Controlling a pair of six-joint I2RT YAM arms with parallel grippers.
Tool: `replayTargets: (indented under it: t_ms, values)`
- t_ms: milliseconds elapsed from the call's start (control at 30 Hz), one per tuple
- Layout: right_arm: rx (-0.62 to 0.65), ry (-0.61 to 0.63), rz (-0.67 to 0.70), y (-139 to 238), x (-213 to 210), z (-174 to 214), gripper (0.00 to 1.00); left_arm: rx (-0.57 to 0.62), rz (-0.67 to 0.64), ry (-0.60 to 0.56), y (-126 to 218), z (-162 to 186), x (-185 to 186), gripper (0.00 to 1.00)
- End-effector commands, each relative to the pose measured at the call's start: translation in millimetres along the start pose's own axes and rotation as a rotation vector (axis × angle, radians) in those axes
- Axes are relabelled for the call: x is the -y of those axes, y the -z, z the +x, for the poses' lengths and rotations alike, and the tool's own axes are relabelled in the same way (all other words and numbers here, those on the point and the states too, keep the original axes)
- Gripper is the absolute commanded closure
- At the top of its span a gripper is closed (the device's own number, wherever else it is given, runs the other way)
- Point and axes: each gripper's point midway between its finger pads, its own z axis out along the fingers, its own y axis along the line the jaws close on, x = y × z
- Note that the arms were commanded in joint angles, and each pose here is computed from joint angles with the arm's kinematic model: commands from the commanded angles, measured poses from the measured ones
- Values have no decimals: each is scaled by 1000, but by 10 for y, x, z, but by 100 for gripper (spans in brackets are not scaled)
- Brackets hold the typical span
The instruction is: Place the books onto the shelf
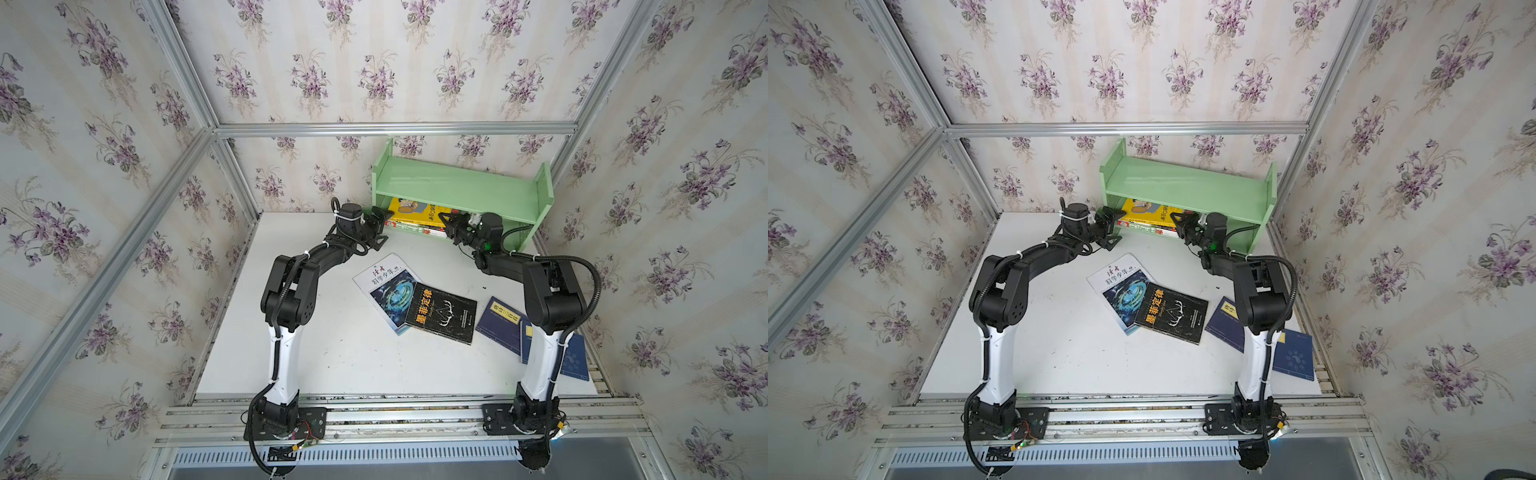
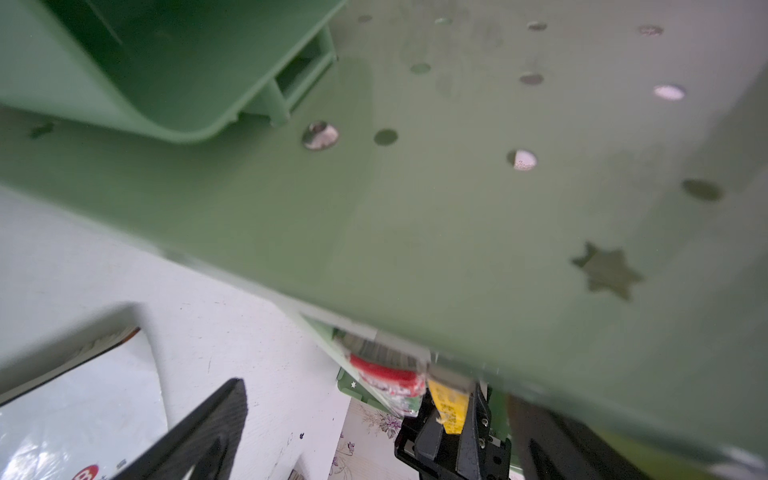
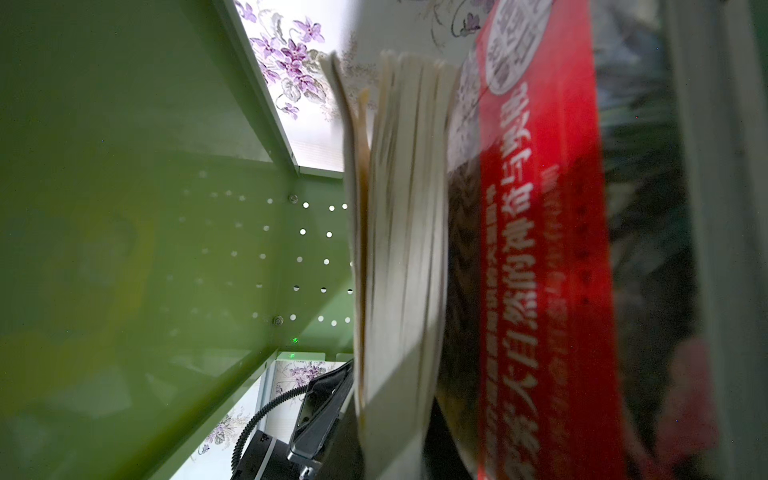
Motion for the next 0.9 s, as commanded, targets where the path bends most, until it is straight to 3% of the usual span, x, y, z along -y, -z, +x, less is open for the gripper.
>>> replayTargets:
  t_ms: [0, 433, 667, 867]
  values:
    - [1, 49, -61, -1, -147, -21, 93, -2, 28, 6, -26, -4, 69, 1]
    - [-8, 46, -29, -30, -97, -1, 88, 16, -100, 43, -125, -2, -276, 1]
    - [15, 54, 16, 32, -59, -20, 65, 25, -140, 66, -101, 5, -427, 1]
    - [13, 80, 96, 112, -5, -1, 57, 23, -148, 77, -98, 14, -472, 1]
